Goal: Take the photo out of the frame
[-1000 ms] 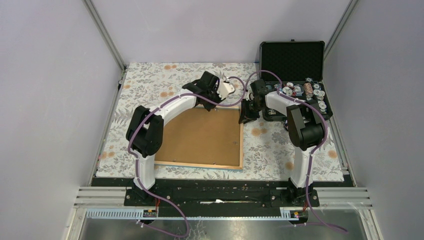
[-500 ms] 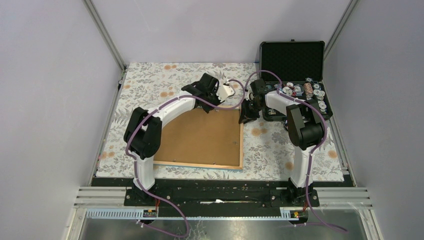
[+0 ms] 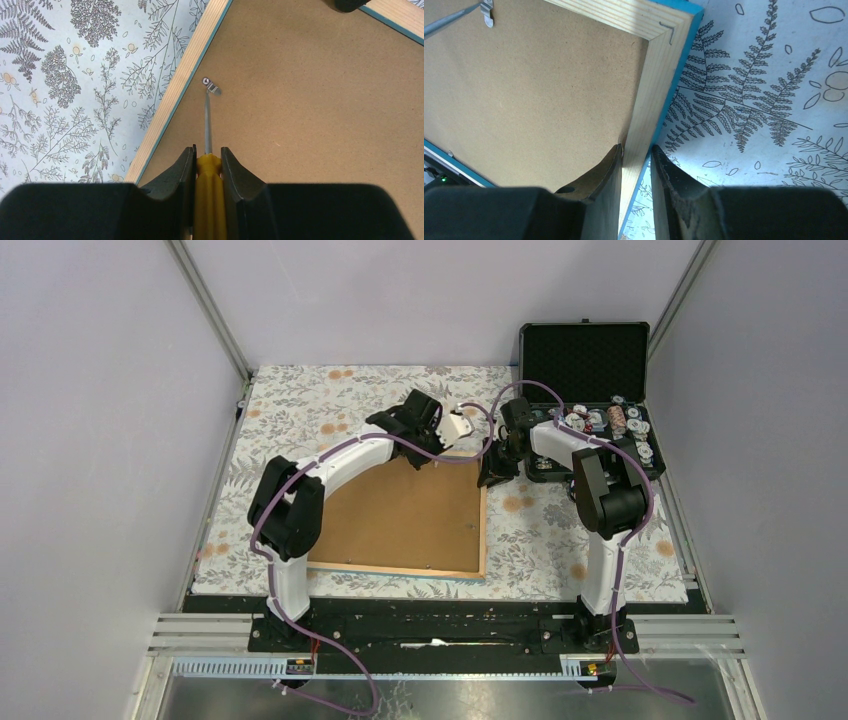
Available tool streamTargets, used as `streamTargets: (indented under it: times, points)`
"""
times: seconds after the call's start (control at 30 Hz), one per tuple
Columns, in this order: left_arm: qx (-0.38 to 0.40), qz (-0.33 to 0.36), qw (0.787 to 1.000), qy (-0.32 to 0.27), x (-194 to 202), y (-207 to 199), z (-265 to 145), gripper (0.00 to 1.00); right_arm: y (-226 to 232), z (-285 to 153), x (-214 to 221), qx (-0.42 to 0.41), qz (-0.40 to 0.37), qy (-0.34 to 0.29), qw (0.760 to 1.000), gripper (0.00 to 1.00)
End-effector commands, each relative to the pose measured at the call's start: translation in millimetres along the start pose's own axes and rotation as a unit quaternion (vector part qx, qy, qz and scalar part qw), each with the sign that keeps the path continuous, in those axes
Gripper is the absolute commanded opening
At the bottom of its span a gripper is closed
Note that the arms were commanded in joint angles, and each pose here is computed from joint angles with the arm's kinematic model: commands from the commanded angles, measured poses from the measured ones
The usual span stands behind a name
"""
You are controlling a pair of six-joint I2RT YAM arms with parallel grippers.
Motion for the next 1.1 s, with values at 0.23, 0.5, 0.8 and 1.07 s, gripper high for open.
streamTargets:
  times: [0.23,0.5,0.8,1.07]
  points:
    - [0.075,-0.089,0.993,-0.025,-5,-15,-26,0.0,-13,7,-6,0.023,-0.005,-0.002,1.0,0.0]
    - [-0.009,-0.193,0.981,-0.015,43,51,-78,0.0,-4,-2,-15,0.013,-0.027,-0.013,0.999,0.07]
    - [-0.07,-0.307,0.949,0.027,116,93,-113,0.0,15,-39,-21,-0.015,-0.125,-0.024,0.992,0.67]
    - [-0.093,-0.37,0.924,0.03,141,108,-132,0.0,57,-75,-37,-0.089,-0.232,-0.053,0.967,0.99]
Point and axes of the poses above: each gripper's point midway between its finger pads, its own z axis out along the fingers, its own y axis along the line the jaws close on, x = y × z, the point moved 2 cm from there along -z, back along the fingers, and after that the axes turned 9 degrees about z, right-handed, at the moved point
